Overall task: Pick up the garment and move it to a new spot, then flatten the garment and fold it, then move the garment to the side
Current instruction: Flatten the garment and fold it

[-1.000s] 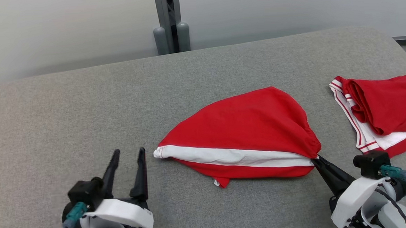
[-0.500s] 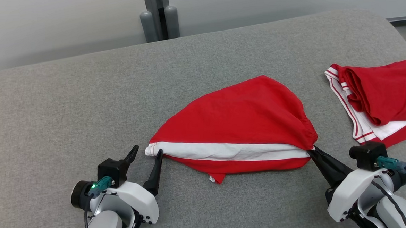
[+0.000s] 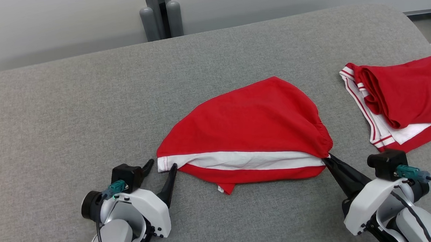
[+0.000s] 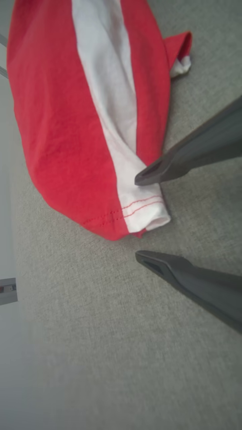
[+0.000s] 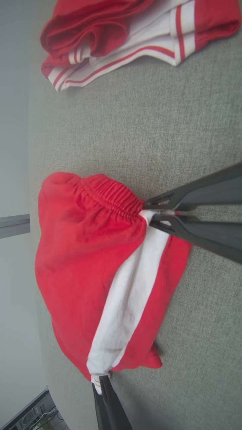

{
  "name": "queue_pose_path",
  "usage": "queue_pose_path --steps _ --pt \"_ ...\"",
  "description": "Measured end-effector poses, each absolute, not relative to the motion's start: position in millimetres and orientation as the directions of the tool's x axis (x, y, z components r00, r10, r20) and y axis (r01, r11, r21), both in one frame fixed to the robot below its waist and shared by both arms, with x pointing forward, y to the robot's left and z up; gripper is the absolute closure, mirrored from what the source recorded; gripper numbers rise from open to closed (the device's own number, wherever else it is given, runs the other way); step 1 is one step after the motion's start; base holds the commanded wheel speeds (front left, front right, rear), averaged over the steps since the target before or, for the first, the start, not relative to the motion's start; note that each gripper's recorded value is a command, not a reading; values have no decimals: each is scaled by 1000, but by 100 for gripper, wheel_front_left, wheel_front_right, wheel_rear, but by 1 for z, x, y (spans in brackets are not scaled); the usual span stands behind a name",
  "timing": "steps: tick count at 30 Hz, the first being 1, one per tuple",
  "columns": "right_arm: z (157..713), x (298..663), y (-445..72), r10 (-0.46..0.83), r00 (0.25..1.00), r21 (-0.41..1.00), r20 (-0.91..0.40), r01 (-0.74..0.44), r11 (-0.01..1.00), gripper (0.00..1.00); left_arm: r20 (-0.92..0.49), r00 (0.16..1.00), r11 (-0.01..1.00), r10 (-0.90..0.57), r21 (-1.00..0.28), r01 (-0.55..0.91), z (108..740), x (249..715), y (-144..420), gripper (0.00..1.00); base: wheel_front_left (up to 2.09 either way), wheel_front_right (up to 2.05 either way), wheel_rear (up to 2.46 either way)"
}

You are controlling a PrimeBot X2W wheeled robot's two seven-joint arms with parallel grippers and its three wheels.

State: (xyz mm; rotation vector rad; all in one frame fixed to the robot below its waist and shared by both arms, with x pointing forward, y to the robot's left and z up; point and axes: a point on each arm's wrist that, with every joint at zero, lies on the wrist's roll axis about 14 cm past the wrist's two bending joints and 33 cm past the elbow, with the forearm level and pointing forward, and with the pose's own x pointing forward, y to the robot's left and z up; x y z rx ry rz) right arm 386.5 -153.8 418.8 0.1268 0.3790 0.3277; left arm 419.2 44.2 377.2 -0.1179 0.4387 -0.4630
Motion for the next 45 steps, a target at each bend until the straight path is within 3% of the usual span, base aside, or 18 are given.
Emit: queue_pose_path --steps 1,2,11,17,23,31,37,45 --pt "419 387 -154 337 877 182 -342 -290 940 100 -390 799 889 -458 -214 405 375 418 43 69 0 0 0" --pt "418 387 -154 337 877 183 -343 -289 940 100 -395 795 888 -460 -221 404 374 417 43 100 0 0 0" --pt "422 390 -154 336 881 175 -331 -293 940 100 -346 816 883 -463 -254 394 385 422 42 100 0 0 0" --pt "448 406 -166 320 909 100 -268 -304 948 100 -190 867 853 -461 -365 374 429 436 37 100 0 0 0" --pt "496 428 -168 333 929 0 -163 -337 941 100 -20 887 801 -461 -439 406 488 447 41 100 0 0 0" --pt "588 452 -161 358 932 -93 52 -352 931 100 213 880 766 -425 -432 475 580 458 52 100 0 0 0" --pt "639 457 -150 364 914 -44 180 -363 931 100 339 885 747 -319 -484 455 634 460 69 100 0 0 0" --pt "637 464 -142 372 914 46 161 -384 922 100 375 892 709 -253 -555 434 653 460 78 100 0 0 0"
